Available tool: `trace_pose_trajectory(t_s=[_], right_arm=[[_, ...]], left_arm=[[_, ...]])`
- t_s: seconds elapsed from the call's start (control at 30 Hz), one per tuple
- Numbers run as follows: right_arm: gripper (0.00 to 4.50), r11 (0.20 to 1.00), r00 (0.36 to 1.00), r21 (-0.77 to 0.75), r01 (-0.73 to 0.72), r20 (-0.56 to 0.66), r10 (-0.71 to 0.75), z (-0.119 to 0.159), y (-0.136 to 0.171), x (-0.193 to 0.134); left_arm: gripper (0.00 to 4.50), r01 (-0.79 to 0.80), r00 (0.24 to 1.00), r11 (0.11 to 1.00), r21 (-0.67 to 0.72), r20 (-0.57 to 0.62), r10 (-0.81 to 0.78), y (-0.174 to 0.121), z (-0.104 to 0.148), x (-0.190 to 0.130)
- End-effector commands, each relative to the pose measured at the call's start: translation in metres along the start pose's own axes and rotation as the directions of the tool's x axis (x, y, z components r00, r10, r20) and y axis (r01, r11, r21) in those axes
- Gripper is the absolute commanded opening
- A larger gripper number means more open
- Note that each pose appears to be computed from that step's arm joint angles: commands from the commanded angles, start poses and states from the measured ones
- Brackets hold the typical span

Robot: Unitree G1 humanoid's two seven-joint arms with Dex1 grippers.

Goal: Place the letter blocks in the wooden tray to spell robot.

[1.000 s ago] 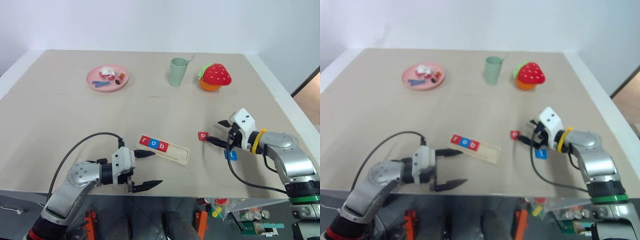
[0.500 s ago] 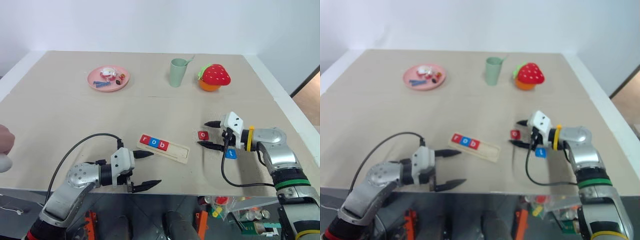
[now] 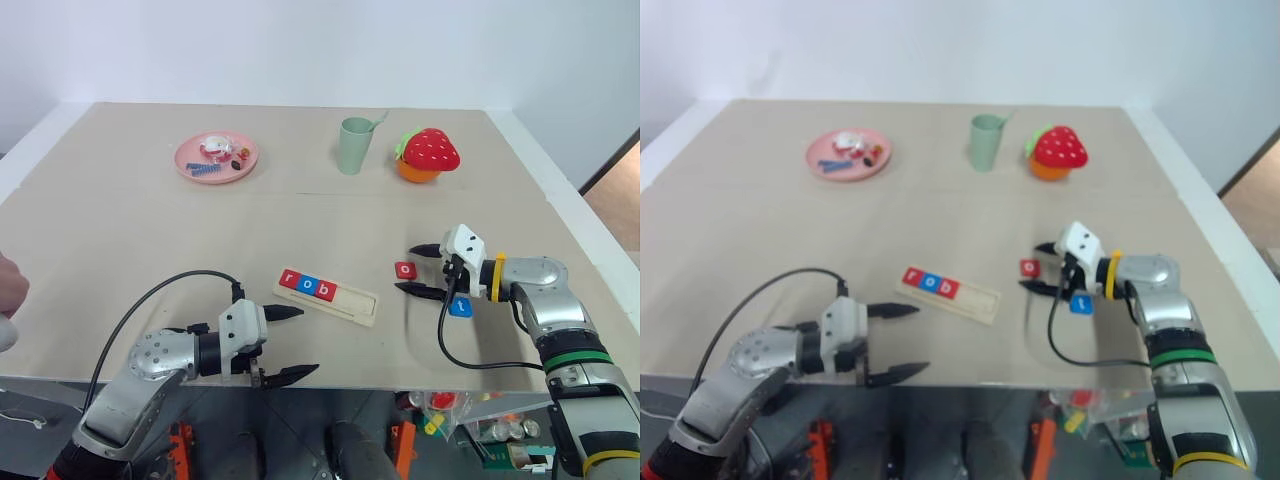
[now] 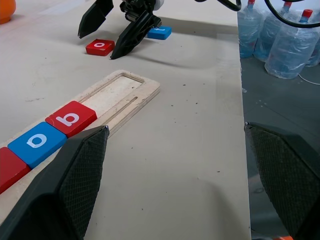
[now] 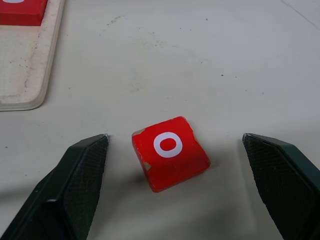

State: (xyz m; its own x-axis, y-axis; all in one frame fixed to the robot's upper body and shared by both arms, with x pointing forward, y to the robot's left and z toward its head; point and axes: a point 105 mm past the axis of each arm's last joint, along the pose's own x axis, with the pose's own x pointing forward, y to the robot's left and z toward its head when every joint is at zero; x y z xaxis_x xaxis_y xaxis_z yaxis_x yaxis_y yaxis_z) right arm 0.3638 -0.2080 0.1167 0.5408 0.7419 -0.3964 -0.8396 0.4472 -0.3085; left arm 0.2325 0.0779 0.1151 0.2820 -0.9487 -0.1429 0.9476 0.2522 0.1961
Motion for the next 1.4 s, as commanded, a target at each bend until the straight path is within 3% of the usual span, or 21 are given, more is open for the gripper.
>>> trace_pose_trajectory(t_s=[0.03,0.3,0.37,0.4,0.47,0.5,0.6,0.87,1.07,1.23,1.4], right_arm=[[4.21,0.999,0.999,0.033,-0.042,0.026,0.041,0.011,0.007,-0.001],[4.21,0.993,0.997,0.089,-0.072,0.005,0.072,0.014,0.016,-0.003],[3.43,0.993,0.998,0.096,-0.069,0.0,0.069,0.014,0.016,-0.005],[3.43,0.993,0.998,0.099,-0.062,-0.003,0.063,0.014,0.016,-0.006],[2.32,0.994,0.999,0.099,-0.051,-0.005,0.052,0.014,0.015,-0.008],[2.21,0.994,0.999,0.101,-0.046,-0.008,0.047,0.014,0.015,-0.009],[1.19,0.994,0.999,0.104,-0.042,-0.011,0.043,0.013,0.015,-0.011],[1.18,0.996,1.0,0.093,0.006,0.012,-0.007,0.022,0.015,-0.016],[1.18,0.96,0.963,0.18,0.213,0.131,-0.238,0.066,-0.007,-0.04],[1.18,0.882,0.893,0.228,0.413,0.088,-0.441,0.063,-0.015,-0.06],[1.18,0.913,0.918,0.159,0.375,0.072,-0.389,0.057,0.01,-0.052]], left_arm=[[4.5,0.014,1.0,0.999,0.043,0.015,-0.015,0.0,0.009,0.0],[4.5,0.021,1.0,0.999,0.044,0.013,-0.022,0.001,0.009,0.001],[4.5,0.022,1.0,0.999,0.044,0.012,-0.023,0.002,0.01,0.001],[4.5,0.022,1.0,0.999,0.043,0.011,-0.023,0.002,0.01,0.001],[4.5,0.021,1.0,0.999,0.042,0.012,-0.021,0.002,0.01,0.001],[4.5,0.02,1.0,0.999,0.042,0.013,-0.021,0.002,0.01,0.002],[4.5,0.019,1.0,0.999,0.042,0.015,-0.02,0.003,0.01,0.002],[4.5,0.024,0.999,0.998,0.05,0.021,-0.025,0.002,0.011,0.004],[4.5,0.024,0.999,0.999,0.045,0.042,-0.026,0.006,0.014,0.008],[4.5,0.035,0.998,0.998,0.046,0.05,-0.037,0.007,0.014,0.01],[4.5,0.053,0.997,0.997,0.052,0.048,-0.056,0.008,0.012,0.011]])
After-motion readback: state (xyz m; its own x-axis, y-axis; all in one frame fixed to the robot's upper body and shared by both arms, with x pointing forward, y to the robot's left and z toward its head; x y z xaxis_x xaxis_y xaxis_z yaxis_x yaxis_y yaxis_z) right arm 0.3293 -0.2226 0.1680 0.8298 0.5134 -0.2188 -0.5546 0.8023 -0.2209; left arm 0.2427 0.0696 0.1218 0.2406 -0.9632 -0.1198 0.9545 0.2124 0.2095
